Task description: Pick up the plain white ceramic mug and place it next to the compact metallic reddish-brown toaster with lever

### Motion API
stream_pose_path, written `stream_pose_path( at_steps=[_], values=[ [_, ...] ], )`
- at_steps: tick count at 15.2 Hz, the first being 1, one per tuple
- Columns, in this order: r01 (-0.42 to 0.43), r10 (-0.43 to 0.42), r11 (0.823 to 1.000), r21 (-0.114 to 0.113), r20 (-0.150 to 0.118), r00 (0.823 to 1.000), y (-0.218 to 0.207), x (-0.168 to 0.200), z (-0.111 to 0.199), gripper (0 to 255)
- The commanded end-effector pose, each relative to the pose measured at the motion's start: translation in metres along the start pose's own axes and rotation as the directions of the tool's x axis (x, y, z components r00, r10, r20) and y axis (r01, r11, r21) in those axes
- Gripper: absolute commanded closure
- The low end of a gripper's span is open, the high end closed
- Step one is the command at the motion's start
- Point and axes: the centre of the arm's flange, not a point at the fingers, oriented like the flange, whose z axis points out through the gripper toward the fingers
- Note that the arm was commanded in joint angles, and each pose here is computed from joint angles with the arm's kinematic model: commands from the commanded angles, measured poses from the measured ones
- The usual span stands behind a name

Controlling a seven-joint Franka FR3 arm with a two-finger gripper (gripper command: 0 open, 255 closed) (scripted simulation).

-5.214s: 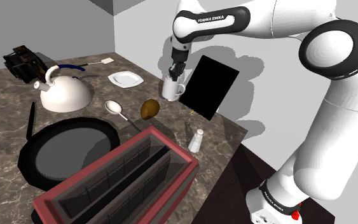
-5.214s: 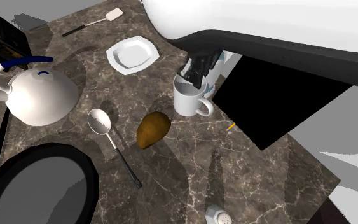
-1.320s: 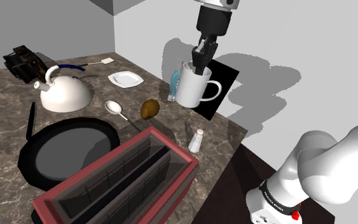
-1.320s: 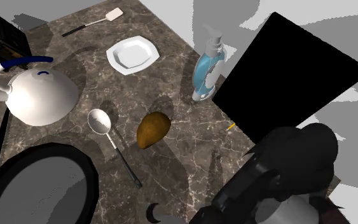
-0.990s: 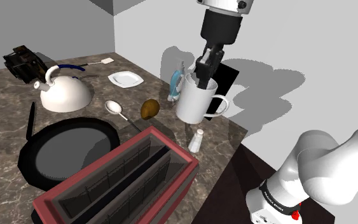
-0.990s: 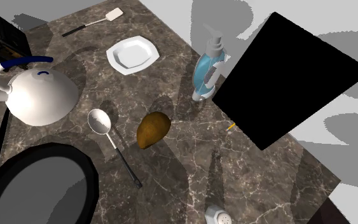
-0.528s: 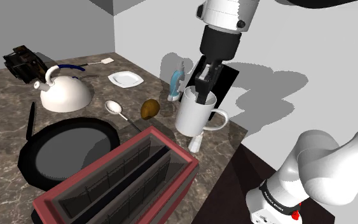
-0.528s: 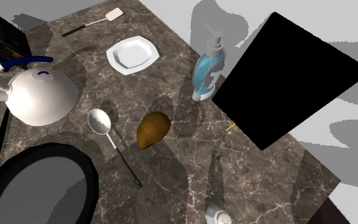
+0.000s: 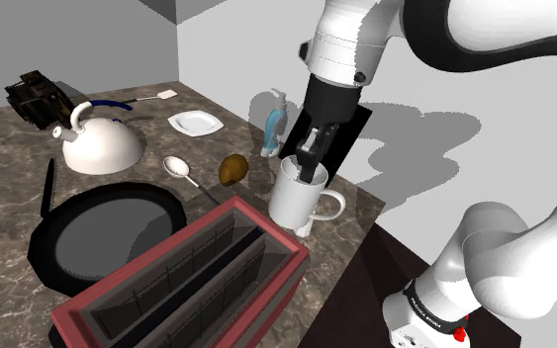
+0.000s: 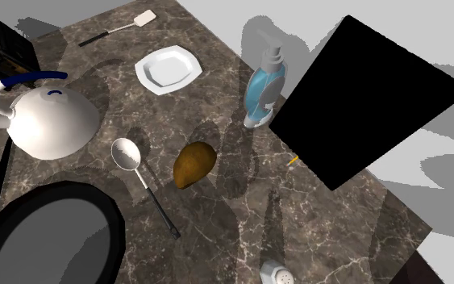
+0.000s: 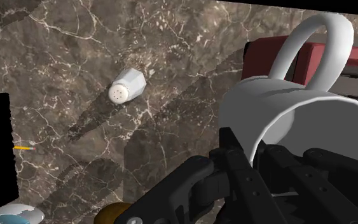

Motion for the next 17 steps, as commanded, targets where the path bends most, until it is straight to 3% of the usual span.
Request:
stream_pose_path(
  at_steps=[1,17],
  values=[
    [0.001,-0.001,1.000,0.000,0.002,1.000,0.000,0.000,0.011,255],
    [0.001,-0.001,1.000,0.000,0.002,1.000,0.000,0.003,0.095,255]
  ],
)
